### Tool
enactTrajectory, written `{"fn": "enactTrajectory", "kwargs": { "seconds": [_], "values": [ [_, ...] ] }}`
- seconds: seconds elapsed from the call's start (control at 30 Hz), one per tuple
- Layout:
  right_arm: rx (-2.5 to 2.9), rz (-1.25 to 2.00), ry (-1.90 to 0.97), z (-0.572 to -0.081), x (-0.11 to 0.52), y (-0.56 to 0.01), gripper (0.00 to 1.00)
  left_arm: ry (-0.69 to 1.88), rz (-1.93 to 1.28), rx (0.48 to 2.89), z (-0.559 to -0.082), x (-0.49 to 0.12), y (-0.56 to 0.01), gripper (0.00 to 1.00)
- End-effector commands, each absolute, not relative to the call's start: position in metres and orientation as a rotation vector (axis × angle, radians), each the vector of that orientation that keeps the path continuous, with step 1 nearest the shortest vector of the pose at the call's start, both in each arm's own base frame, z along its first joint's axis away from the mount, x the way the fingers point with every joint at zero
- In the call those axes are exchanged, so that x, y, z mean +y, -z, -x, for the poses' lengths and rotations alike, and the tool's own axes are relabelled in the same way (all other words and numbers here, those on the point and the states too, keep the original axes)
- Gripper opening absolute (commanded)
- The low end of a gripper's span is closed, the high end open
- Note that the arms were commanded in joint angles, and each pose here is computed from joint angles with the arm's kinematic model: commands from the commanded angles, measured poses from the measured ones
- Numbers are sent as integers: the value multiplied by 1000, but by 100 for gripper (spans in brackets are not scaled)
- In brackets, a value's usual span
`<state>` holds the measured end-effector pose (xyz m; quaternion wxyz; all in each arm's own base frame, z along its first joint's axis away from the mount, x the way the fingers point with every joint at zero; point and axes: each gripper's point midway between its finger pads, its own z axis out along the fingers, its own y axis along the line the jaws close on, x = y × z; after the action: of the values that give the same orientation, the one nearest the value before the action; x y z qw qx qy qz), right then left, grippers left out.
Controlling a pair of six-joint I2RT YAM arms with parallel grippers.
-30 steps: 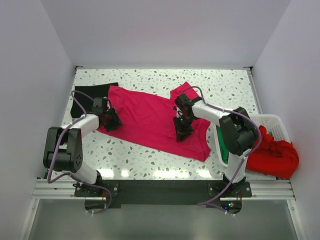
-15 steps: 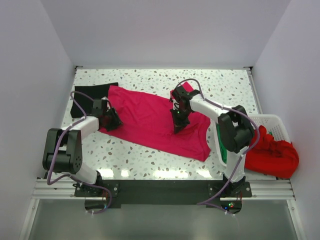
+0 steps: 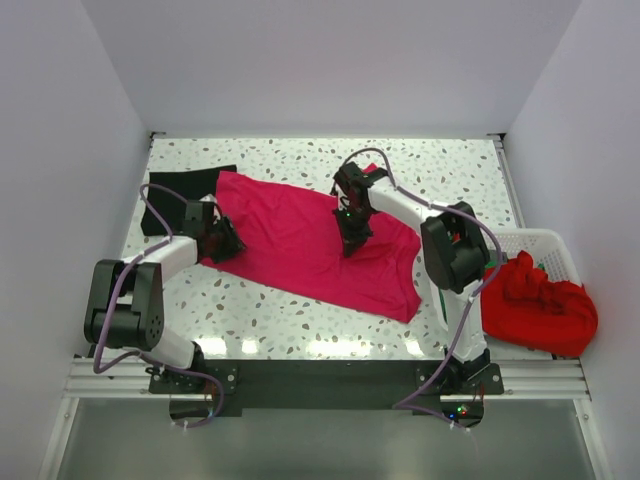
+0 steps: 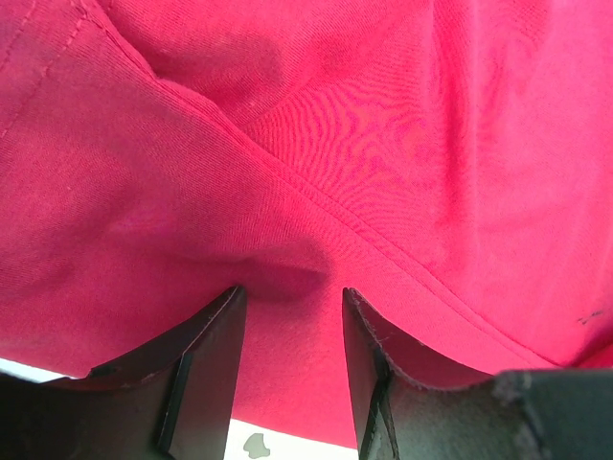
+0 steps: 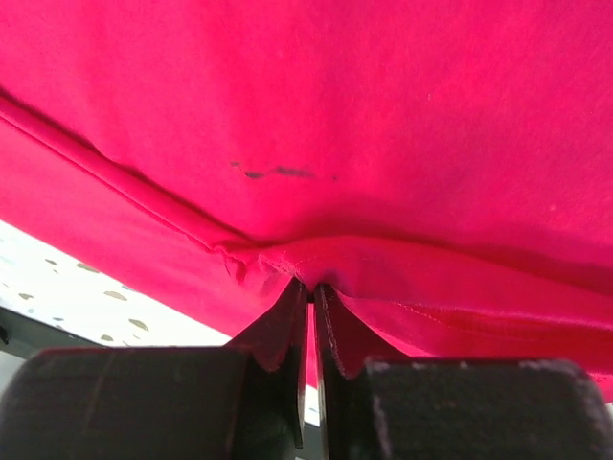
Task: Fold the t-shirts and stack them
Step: Fold the tshirt
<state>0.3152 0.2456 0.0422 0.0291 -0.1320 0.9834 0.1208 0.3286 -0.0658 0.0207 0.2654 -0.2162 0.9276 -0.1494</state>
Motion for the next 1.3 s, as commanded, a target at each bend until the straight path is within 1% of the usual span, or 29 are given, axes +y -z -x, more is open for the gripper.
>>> {"fn": "enactTrajectory", "kwargs": {
  "seconds": [0.0, 0.03, 0.1, 0.13, 0.2, 0.23, 0.4, 0.53, 0.6, 0.67, 0.7, 0.83, 0.93, 1.13, 1.27],
  "values": [
    [2999, 441, -357, -326, 249, -55, 9, 302, 590, 2634, -294, -56, 11, 50],
    [2999, 441, -355, -329, 250, -55, 16, 300, 589, 2636, -293, -56, 11, 50],
    [2996, 440, -351, -331, 251, -57, 25, 299, 591, 2636, -291, -55, 11, 50],
    [2995, 438, -350, -333, 251, -59, 32, 299, 591, 2635, -291, -55, 11, 50],
    [2983, 439, -349, -335, 253, -63, 39, 298, 592, 2639, -288, -55, 12, 50],
    [2976, 434, -350, -338, 253, -66, 45, 297, 592, 2641, -288, -55, 13, 50],
    [2917, 422, -370, -345, 257, -93, 53, 290, 588, 2621, -289, -54, 4, 50],
    [2835, 390, -382, -349, 256, -131, 60, 279, 576, 2574, -298, -51, -17, 51],
    [2797, 377, -397, -345, 252, -150, 62, 291, 568, 2536, -306, -52, -32, 52],
    [2815, 362, -409, -333, 249, -147, 62, 306, 565, 2504, -311, -53, -43, 52],
    [2799, 351, -432, -327, 247, -155, 63, 316, 563, 2487, -316, -54, -49, 52],
    [2886, 331, -428, -294, 232, -121, 63, 364, 542, 2465, -329, -62, -53, 53],
    [2942, 327, -421, -276, 224, -98, 63, 402, 533, 2483, -336, -68, -44, 53],
    [2981, 316, -418, -265, 219, -61, 63, 483, 547, 2513, -338, -80, -17, 53],
    [3016, 326, -359, -261, 211, -36, 63, 452, 597, 2572, -320, -77, 2, 53]
  ]
}}
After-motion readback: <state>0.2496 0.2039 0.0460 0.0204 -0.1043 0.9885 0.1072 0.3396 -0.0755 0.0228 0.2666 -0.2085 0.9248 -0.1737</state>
